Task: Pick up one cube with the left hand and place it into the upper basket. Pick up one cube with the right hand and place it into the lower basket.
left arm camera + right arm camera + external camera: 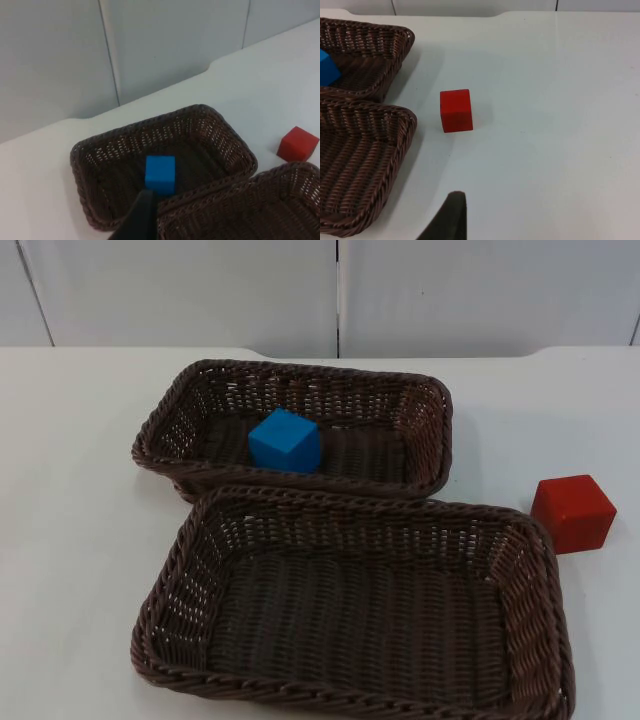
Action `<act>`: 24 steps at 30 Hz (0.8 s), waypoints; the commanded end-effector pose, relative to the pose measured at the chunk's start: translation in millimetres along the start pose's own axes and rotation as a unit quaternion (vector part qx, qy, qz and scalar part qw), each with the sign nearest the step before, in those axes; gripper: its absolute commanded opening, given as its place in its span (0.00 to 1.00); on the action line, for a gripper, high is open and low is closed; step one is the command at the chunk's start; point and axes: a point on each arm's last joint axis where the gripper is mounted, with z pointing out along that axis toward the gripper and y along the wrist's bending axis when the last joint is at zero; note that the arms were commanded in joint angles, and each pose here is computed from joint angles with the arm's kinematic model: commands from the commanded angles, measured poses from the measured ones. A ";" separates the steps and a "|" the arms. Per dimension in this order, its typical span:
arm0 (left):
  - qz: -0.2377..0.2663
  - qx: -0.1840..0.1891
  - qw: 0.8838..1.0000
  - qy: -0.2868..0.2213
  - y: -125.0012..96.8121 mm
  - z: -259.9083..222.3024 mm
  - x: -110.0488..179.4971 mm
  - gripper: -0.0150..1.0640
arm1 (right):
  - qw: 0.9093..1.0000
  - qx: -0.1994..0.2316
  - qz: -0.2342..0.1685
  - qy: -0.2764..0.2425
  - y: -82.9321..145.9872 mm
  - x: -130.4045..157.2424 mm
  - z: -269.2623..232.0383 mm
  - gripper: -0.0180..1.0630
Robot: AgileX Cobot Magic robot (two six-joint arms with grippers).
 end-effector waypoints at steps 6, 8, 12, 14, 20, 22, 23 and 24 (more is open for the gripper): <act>-0.008 0.000 1.000 0.016 -2.0 -13.2 8.1 0.91 | 1.000 0.003 0.000 -0.004 -0.1 0.1 0.2 0.99; -0.008 -0.003 1.000 0.019 -1.9 -14.6 14.1 0.91 | 1.000 0.003 0.000 -0.004 -0.1 0.1 0.2 0.99; -0.023 -0.014 0.999 0.029 -0.9 -15.1 33.7 0.91 | 1.000 0.003 0.000 -0.004 -0.1 0.1 0.2 0.99; -0.027 -0.014 0.999 0.029 -1.4 -16.5 38.8 0.91 | 1.000 0.002 0.001 -0.004 0.1 0.1 0.2 0.99; -0.028 -0.014 0.999 0.010 -4.4 -33.5 53.5 0.91 | 1.000 0.002 0.006 -0.004 0.1 0.1 0.2 0.99; -0.022 -0.017 1.000 -0.005 -5.1 -42.6 54.9 0.91 | 1.000 0.002 0.006 -0.004 0.1 0.1 0.2 0.99; -0.030 -0.025 0.999 -0.014 -4.6 -48.9 56.4 0.91 | 1.000 0.002 0.006 -0.004 0.1 0.1 0.2 0.99; -0.034 -0.030 0.999 -0.015 -4.0 -51.5 57.5 0.91 | 1.000 0.002 0.006 -0.004 0.1 0.1 0.2 0.99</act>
